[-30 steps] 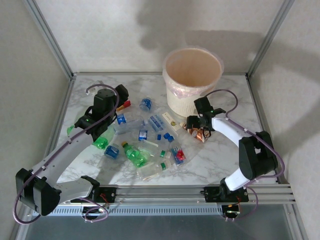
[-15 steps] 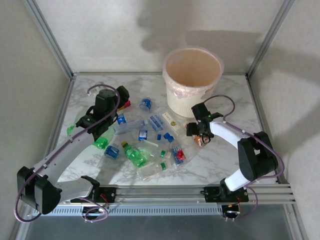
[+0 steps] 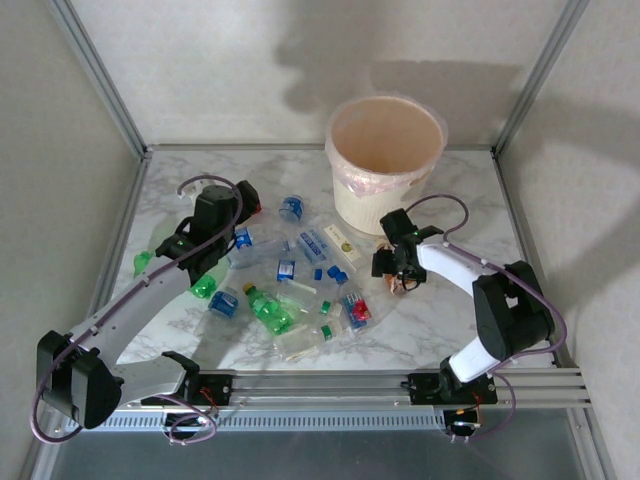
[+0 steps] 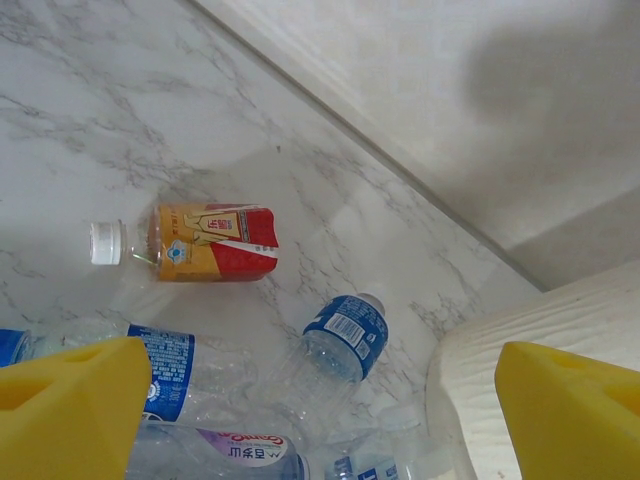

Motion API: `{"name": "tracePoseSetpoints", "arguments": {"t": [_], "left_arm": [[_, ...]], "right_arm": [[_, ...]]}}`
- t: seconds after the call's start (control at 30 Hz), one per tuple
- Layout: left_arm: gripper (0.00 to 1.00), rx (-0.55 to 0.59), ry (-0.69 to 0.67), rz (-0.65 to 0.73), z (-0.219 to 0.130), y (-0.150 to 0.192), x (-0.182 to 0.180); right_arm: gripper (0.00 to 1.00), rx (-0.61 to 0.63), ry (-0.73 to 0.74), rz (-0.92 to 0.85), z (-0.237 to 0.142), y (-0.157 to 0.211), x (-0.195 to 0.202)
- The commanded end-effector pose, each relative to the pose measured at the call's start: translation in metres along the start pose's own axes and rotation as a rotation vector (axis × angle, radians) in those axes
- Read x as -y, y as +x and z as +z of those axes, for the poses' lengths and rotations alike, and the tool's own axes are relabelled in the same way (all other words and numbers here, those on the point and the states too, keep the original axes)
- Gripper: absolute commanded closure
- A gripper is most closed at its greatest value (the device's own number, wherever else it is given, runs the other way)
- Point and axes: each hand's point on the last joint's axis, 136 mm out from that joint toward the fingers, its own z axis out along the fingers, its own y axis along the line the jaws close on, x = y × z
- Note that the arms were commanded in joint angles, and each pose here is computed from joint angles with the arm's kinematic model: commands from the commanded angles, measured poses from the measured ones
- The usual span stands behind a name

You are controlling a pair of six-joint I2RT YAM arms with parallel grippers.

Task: Put the plastic bottles in the bin

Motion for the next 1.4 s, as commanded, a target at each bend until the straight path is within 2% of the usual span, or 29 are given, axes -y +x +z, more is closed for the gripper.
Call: {"name": "tracePoseSetpoints", "arguments": {"t": [0.0,0.37,0.77,0.93,1.13,1.27,1.37], "left_arm": [[0.11,-0.006,0.017,-0.007,-0.004,-0.001,0.005],[0.12,-0.011,0.014,-0.021,-0.005,0.000,0.003],[0.12,-0.005,0.031,-0.054,0.001,-0.002,0.012],[0.12,-0.006,0.036,-0.056,0.008,-0.003,0.020],[0.12,0.001,0.022,-0.054,0.019,-0.005,0.027],[0.13,-0.009,0.029,-0.051,0.027,-0.004,0.034],[0.14,-0.019,0.055,-0.058,0.031,-0.004,0.043]], "right_arm": [[0.17,-0.031,0.022,0.001,0.013,0.008,0.001],[0.34,-0.024,0.038,0.025,0.011,0.019,0.011],[0.44,0.023,0.026,0.134,-0.028,0.024,0.021],[0.46,0.028,-0.026,0.176,-0.069,0.031,0.017],[0.48,0.034,-0.150,0.121,-0.137,0.054,-0.007],[0.48,0.085,-0.281,0.069,-0.193,0.061,-0.031],[0.48,0.147,-0.355,0.039,-0.235,0.048,-0.042]]}}
